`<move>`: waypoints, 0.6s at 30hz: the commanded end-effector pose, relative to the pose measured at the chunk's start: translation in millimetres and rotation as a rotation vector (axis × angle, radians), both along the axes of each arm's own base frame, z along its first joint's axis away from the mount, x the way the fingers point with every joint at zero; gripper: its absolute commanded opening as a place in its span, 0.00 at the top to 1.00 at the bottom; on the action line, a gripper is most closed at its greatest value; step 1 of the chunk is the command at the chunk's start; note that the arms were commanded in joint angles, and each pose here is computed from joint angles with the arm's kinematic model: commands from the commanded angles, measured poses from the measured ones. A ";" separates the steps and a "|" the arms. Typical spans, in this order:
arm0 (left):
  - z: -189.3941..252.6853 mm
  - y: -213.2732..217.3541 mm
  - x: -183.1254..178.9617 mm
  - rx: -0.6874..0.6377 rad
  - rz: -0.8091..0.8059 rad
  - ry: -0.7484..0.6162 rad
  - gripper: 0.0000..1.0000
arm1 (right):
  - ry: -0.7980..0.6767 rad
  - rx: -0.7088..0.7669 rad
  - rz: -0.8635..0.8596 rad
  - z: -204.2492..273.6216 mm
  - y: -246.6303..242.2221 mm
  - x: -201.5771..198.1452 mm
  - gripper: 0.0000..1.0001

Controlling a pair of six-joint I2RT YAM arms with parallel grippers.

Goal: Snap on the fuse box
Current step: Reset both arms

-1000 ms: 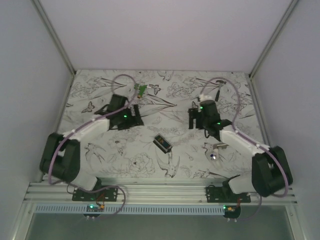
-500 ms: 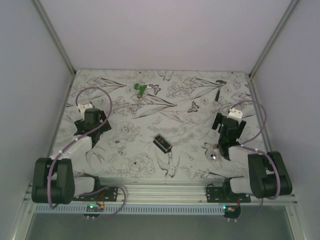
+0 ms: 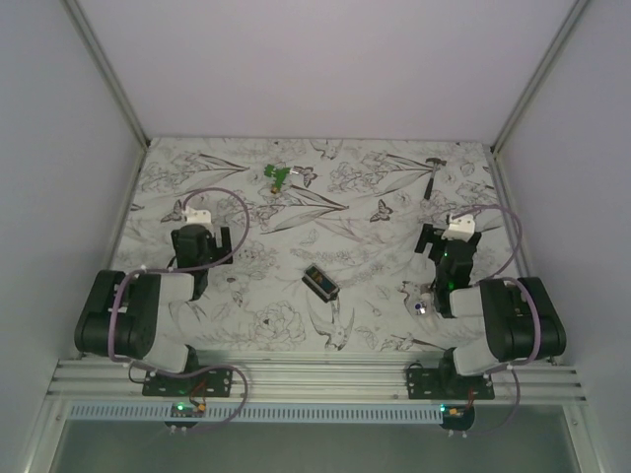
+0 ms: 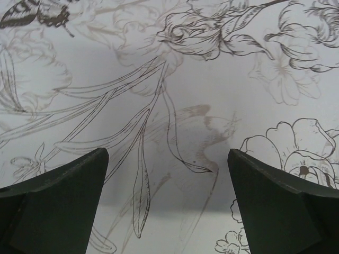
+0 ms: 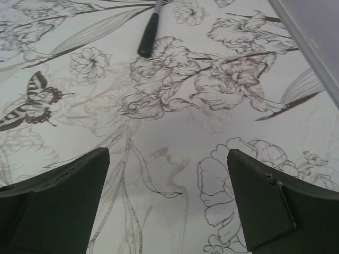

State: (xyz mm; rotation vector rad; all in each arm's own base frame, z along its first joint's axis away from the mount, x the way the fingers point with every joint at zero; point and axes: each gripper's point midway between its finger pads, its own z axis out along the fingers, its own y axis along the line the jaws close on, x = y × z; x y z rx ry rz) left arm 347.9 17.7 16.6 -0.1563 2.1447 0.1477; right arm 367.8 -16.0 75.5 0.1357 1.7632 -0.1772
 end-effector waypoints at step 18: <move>9.1 -12.6 12.9 0.012 -0.117 -0.083 0.00 | -0.089 -0.002 0.096 20.5 12.6 10.1 0.01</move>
